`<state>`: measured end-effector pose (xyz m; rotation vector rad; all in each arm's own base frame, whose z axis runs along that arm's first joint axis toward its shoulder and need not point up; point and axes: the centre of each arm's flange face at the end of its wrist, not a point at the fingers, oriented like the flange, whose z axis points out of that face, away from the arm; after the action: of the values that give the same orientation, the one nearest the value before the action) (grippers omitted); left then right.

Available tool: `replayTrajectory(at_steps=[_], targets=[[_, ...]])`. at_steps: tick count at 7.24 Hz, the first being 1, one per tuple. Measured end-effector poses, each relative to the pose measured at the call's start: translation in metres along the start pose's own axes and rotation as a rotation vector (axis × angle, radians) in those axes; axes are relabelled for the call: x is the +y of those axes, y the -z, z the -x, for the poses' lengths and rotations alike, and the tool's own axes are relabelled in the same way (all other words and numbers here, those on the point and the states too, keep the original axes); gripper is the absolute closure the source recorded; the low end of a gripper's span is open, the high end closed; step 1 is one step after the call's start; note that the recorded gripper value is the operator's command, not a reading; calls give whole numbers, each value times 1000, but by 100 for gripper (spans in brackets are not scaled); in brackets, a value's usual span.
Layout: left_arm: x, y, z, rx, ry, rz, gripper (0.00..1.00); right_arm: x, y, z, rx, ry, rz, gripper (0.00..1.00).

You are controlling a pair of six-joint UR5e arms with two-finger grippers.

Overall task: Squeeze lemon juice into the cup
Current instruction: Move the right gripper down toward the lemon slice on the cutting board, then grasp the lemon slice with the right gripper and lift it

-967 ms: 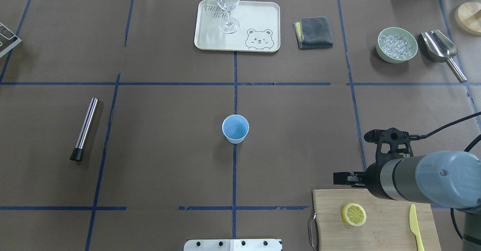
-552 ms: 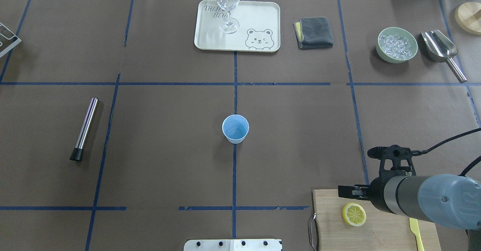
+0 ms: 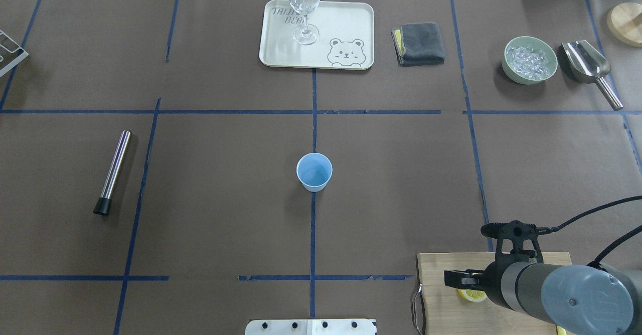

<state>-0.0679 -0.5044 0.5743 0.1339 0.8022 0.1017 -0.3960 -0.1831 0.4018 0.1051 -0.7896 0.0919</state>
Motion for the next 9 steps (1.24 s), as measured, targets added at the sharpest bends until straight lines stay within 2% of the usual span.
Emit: replayTrajectory(at_steps=[3,6,9], targets=[[2,-1,1,0,2,3,0,10,-22,-6,39,15,-3,0],[2,-2,2,0,2,5,0,16,-25,-5,39,6,7,0],[3,-3,3,0,3,6,0,19,-24,-1,31,7,13,25]])
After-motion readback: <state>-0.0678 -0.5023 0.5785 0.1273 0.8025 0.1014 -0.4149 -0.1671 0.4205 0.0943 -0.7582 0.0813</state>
